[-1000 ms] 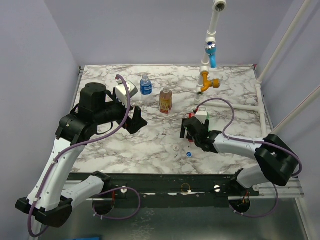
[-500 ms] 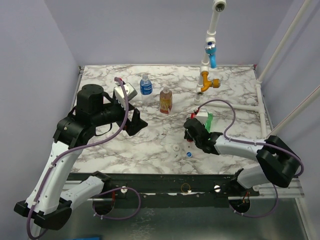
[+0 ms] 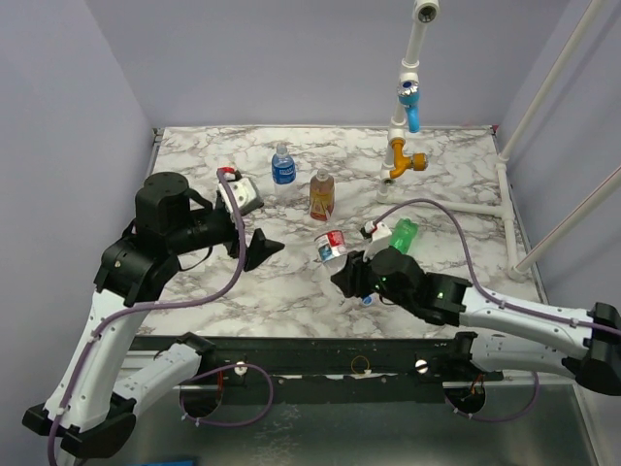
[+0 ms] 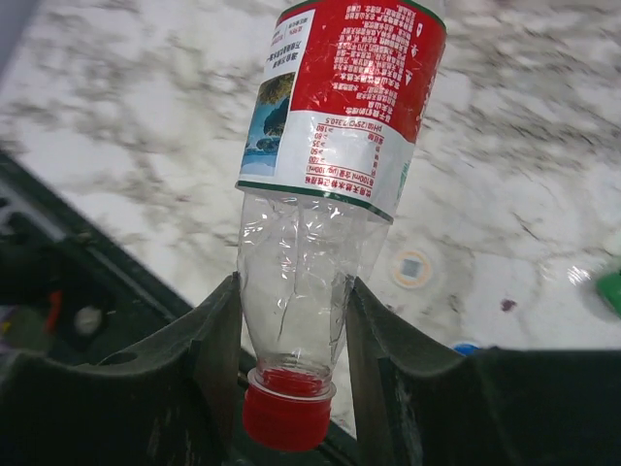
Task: Unscrew the bottle caps
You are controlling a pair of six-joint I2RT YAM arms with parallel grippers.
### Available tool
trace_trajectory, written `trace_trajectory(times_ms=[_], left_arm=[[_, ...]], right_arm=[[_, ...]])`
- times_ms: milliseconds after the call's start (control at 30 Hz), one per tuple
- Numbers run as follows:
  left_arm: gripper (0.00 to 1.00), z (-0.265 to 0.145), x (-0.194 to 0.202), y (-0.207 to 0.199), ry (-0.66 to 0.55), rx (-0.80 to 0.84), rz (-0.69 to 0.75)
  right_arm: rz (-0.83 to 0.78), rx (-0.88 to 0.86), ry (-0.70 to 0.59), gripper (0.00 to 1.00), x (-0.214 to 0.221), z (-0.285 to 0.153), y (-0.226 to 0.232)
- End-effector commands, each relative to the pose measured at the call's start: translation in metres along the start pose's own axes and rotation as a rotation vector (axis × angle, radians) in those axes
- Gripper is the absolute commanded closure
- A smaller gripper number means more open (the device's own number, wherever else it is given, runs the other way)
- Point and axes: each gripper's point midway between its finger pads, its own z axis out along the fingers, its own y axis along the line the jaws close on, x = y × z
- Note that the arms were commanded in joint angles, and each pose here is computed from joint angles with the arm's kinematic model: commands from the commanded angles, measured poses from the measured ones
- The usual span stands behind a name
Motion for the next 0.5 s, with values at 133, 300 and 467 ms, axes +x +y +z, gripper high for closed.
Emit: trace_trajectory(times_ms=[133,300,467], left_arm=[[0.01,-0.02,-0.028,-0.029,-0.154,0.137,0.431],[0.01,-0.027,-0.029,-0.037,-0.212,0.164,0.696],[0.01,-0.032,-0.021,-0.038,-0.197,0.161,0.843]], right_arm=[[-0.146,-0.497,0.076,0.6,-0.056,-0.071,0.105],[-0.189,-0.568,0.05,0.59,-0.098,-0.078,0.14],[-0.27,-0.59,0.047,0.59,-0.123,-0.073,0.161]])
